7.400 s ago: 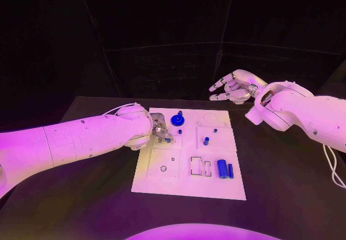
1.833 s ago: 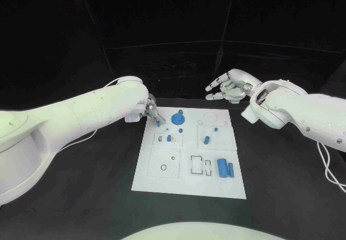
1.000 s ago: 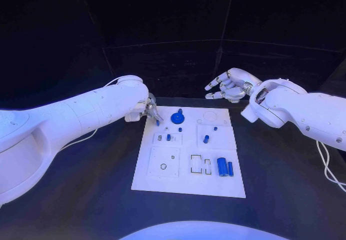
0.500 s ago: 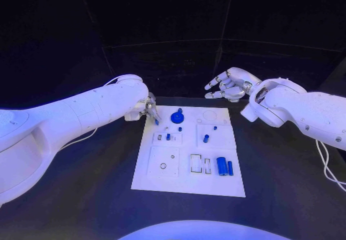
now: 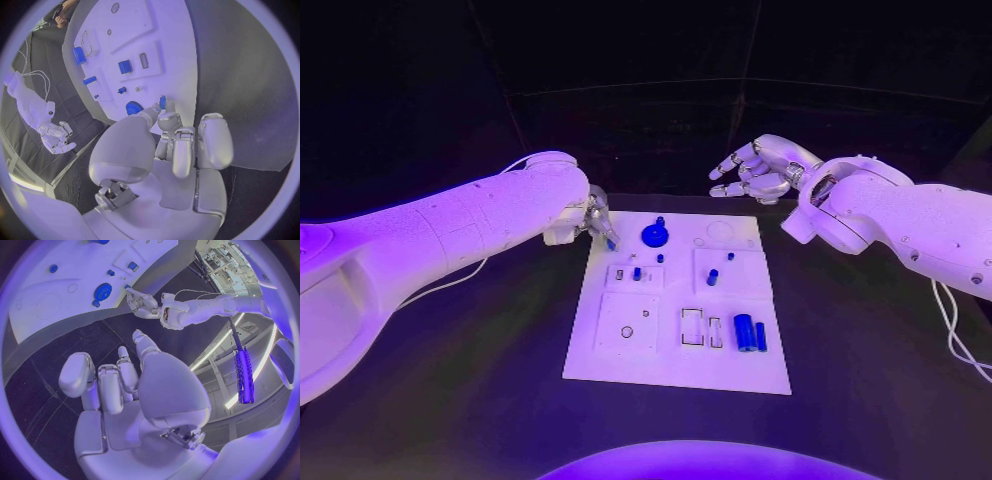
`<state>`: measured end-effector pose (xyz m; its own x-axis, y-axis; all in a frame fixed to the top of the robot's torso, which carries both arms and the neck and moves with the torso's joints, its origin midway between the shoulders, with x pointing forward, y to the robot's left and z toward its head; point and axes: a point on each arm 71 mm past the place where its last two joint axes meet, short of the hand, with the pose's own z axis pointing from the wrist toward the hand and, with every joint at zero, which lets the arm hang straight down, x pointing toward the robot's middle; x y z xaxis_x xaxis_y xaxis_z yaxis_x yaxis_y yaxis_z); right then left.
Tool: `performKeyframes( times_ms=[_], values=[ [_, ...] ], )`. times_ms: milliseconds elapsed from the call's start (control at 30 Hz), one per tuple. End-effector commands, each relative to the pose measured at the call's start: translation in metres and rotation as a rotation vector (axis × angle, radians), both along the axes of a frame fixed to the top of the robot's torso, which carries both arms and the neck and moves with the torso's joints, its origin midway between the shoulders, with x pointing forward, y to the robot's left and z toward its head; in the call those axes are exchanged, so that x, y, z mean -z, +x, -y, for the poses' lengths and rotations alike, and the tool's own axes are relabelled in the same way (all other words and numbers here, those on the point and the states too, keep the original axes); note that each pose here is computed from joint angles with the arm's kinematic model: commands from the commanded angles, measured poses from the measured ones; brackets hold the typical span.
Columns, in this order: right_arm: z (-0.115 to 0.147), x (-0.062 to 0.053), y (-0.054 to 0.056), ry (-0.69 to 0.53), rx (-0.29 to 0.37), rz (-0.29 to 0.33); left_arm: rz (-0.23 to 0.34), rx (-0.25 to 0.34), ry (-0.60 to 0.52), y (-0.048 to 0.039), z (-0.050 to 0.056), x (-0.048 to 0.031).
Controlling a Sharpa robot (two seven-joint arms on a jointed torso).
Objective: Assemble the parts on the task board
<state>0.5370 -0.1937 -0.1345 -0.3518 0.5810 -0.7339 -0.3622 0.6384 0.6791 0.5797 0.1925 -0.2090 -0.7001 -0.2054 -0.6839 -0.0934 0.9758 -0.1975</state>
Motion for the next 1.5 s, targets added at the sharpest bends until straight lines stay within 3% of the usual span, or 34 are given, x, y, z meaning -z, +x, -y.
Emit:
performKeyframes(
  times_ms=[33, 333, 633, 1067, 1500],
  values=[
    [0.0, -0.001, 0.0, 0.001, -0.01, 0.004, 0.063, -0.005, -0.068, -0.001, 0.002, -0.0053],
    [0.002, -0.001, 0.0, 0.0, -0.006, 0.004, 0.131, 0.011, -0.13, -0.0156, -0.001, -0.014],
    [0.003, -0.001, 0.0, 0.0, -0.004, 0.004, 0.144, 0.039, -0.16, -0.0341, -0.003, -0.0158],
    [0.003, -0.001, 0.0, 0.0, -0.005, 0.004, 0.094, 0.075, -0.176, -0.0568, 0.004, 0.0051],
    [0.003, -0.001, 0.0, 0.0, -0.007, 0.003, 0.034, 0.091, -0.138, -0.0645, 0.004, 0.0205]
  ],
)
